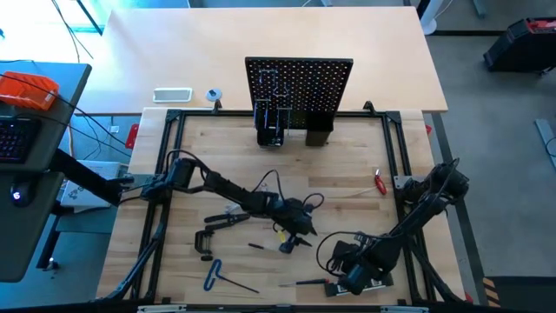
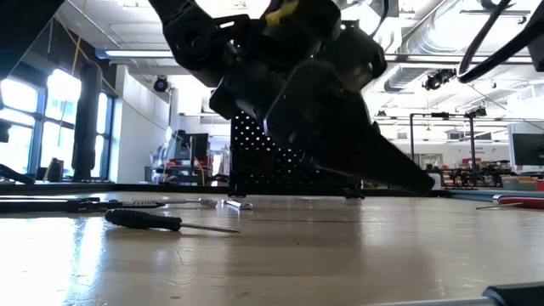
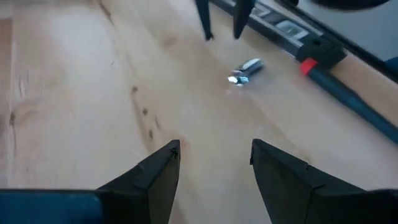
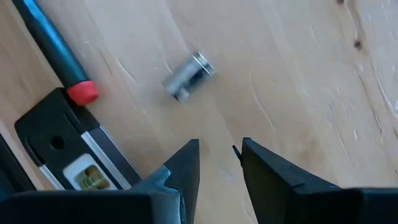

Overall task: Hang tools onto peg board
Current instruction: Put the socket into the left bin on the pegboard

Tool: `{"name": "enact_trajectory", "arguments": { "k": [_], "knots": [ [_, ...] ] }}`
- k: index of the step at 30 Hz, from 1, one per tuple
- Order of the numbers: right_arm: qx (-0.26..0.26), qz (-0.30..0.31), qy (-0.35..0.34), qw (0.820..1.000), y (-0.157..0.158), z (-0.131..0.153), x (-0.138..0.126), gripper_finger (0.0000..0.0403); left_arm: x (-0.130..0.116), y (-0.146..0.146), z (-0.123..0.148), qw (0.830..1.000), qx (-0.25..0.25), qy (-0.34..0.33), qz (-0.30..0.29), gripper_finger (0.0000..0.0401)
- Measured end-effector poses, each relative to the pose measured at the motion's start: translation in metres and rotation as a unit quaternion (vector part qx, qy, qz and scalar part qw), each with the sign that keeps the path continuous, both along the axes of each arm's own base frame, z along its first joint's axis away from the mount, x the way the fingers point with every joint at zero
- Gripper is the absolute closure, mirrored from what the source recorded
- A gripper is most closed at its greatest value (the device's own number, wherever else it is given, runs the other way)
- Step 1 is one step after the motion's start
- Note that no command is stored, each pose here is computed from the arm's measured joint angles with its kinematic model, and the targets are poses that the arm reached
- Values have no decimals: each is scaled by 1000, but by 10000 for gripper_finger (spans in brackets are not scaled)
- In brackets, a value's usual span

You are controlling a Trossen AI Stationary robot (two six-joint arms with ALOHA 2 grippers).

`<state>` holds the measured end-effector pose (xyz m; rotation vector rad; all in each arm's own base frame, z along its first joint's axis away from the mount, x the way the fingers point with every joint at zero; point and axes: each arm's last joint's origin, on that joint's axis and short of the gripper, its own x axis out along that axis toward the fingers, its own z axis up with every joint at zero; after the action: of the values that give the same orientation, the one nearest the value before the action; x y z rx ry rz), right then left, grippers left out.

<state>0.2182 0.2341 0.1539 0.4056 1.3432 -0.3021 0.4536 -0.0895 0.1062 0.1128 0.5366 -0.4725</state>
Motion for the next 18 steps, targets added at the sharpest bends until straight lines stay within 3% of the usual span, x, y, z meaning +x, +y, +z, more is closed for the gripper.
{"name": "enact_trajectory", "arguments": {
  "k": [4, 8, 12, 18],
  "knots": [
    [11, -5, -9, 1000, 4, 0, -1, 288, -1, 4, -2, 999, -21, 18, -16, 210],
    [55, 24, -74, 995, 16, 5, 8, 288, -4, -4, -4, 995, -54, 34, -74, 210],
    [35, 18, -95, 995, 12, 5, 13, 288, -9, -24, -18, 991, -55, 47, -113, 210],
    [17, 11, -102, 995, 6, 5, 17, 288, -10, -28, -24, 989, -78, 62, -106, 211]
  ]
}}
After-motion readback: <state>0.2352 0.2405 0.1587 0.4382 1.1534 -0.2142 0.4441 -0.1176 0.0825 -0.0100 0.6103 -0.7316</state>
